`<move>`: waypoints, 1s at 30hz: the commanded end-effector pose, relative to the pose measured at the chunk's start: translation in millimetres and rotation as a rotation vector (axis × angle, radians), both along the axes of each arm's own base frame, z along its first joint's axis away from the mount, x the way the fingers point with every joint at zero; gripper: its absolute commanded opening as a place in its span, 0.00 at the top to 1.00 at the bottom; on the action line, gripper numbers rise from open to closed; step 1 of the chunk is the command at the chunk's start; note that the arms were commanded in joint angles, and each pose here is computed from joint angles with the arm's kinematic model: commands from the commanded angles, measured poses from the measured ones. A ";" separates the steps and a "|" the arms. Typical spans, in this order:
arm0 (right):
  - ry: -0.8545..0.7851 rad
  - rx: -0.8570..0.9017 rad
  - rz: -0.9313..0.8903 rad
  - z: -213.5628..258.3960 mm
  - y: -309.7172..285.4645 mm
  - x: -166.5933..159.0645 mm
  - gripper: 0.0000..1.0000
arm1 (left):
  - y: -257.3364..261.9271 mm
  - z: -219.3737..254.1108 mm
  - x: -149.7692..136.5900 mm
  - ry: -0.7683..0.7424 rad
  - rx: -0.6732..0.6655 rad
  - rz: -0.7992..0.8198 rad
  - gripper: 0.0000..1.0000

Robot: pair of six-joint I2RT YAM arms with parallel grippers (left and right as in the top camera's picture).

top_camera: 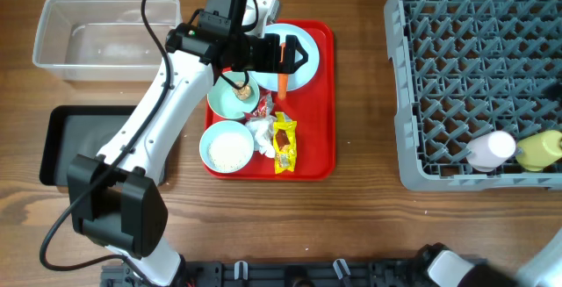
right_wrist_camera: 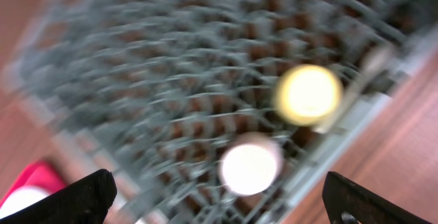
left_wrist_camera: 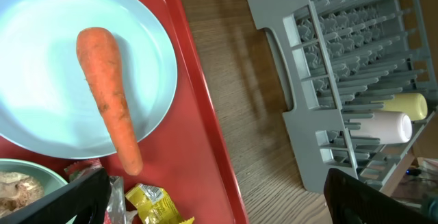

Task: Sort waste into correct bins and load items into the dishwasher rack
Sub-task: 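Carry the yellow cup into the rack and release it with the right gripper, then grasp the carrot on the light-blue plate with the left gripper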

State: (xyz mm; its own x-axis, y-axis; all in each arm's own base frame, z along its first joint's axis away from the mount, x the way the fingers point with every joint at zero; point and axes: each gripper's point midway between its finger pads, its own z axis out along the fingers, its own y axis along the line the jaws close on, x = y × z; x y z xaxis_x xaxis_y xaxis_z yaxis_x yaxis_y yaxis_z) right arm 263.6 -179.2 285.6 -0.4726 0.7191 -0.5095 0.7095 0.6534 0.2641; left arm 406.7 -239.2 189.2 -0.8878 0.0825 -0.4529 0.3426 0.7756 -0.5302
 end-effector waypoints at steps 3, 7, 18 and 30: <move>-0.135 -0.103 0.356 40.3 90.2 35.6 0.00 | 2.2 3.0 2.6 -0.015 0.003 0.001 0.00; -0.151 -0.073 0.488 37.0 135.0 57.2 0.00 | 2.2 3.1 2.6 -0.015 0.003 0.001 0.00; -0.095 -0.100 0.481 10.1 158.6 101.5 0.00 | 27.6 -16.4 33.7 -0.120 0.201 0.120 0.00; -0.039 -0.101 0.417 2.0 130.0 89.4 0.00 | 3.2 -125.0 71.0 -0.101 0.337 0.172 0.23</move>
State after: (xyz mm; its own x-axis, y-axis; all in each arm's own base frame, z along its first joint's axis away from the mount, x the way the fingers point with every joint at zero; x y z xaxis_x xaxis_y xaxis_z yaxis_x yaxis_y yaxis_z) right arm 356.0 -45.3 283.7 -0.6993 0.4150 -0.5821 0.3577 0.9081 0.2177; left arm 478.2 -231.0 96.4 -0.8283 0.0986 -0.5515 0.2660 0.9356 -0.2321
